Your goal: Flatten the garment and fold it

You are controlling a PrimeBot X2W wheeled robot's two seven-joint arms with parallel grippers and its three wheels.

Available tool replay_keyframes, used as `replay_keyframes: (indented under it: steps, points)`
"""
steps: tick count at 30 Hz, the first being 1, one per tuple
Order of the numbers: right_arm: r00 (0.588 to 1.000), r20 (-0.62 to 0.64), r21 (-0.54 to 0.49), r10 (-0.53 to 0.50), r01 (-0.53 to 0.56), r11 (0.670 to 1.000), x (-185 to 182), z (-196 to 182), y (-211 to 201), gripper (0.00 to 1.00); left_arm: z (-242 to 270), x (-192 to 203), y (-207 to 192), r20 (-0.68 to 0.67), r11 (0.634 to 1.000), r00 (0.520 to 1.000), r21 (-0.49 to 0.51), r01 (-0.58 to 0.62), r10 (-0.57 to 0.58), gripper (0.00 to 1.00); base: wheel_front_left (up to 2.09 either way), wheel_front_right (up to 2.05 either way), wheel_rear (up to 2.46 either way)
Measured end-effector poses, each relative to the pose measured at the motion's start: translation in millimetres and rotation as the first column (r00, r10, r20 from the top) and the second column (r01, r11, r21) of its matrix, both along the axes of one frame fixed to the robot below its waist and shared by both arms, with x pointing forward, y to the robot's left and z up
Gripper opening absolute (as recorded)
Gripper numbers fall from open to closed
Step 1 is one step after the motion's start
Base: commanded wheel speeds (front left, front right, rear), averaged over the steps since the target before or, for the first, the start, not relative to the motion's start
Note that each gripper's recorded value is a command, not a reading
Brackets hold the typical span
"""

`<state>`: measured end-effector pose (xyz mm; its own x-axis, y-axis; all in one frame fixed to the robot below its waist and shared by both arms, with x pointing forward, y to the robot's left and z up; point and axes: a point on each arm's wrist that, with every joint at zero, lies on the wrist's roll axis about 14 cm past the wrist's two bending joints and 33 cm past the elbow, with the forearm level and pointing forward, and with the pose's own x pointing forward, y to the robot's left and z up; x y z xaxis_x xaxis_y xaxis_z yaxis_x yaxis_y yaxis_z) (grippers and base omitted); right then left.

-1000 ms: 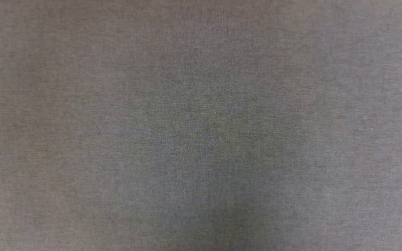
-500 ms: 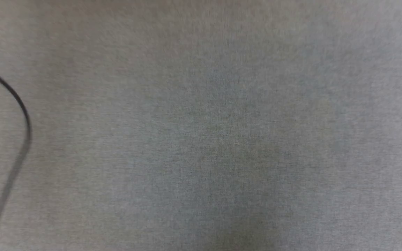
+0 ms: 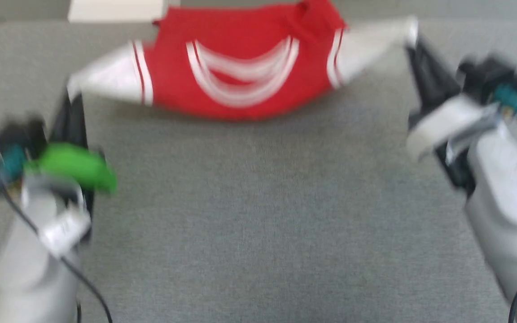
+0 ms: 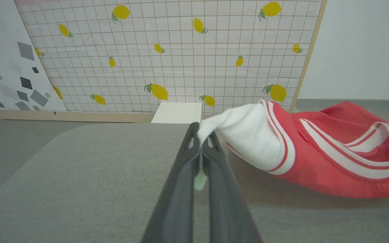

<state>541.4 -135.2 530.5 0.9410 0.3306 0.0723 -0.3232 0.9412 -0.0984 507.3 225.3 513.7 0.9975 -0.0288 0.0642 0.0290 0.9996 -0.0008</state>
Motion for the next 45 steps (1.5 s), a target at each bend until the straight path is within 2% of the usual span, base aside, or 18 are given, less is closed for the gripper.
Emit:
replay_keyframes:
  steps: [10,20,26,34,41,42,43,44,45]
  points:
    - [0.985,-0.175,-0.004,0.005,-0.006,1.000,-103,-54,-10,0.00,-70,-122,24,-0.222,0.996,0.972,-0.031,-0.080,0.071,0.00,0.00,0.00,0.00]
    - [0.959,-0.283,0.011,-0.029,0.034,0.999,-191,-92,-29,0.00,-105,-204,23,-0.324,0.991,0.941,-0.056,-0.125,0.101,0.00,0.00,0.00,0.00]
    - [0.946,-0.314,0.035,-0.076,0.092,0.995,-223,-102,-45,0.00,-105,-227,32,-0.320,0.982,0.934,-0.053,-0.183,0.156,0.00,0.00,0.00,0.00]
    - [0.899,-0.424,0.042,-0.108,0.138,0.990,-262,-129,-52,0.00,-107,-241,47,-0.326,0.971,0.921,-0.034,-0.237,0.214,0.00,0.00,0.00,0.00]
    - [0.866,-0.484,0.029,-0.129,0.163,0.986,-275,-140,-54,0.00,-114,-241,49,-0.355,0.969,0.908,-0.017,-0.246,0.224,0.00,0.00,0.00,0.00]
    - [0.862,-0.490,0.032,-0.128,0.165,0.986,-275,-141,-53,0.22,-115,-241,49,-0.357,0.969,0.907,-0.016,-0.246,0.224,0.00,0.00,0.00,0.00]
    - [0.861,-0.493,0.037,-0.126,0.165,0.986,-274,-141,-51,0.51,-115,-240,48,-0.358,0.970,0.907,-0.014,-0.244,0.223,0.00,0.00,0.00,0.00]
    - [0.861,-0.494,0.038,-0.124,0.164,0.986,-273,-140,-50,1.00,-115,-239,48,-0.358,0.970,0.907,-0.013,-0.242,0.221,0.00,0.00,0.00,0.00]
    - [0.864,-0.488,0.037,-0.125,0.164,0.986,-271,-138,-50,1.00,-114,-238,47,-0.354,0.971,0.909,-0.011,-0.238,0.219,0.00,0.00,0.00,0.00]
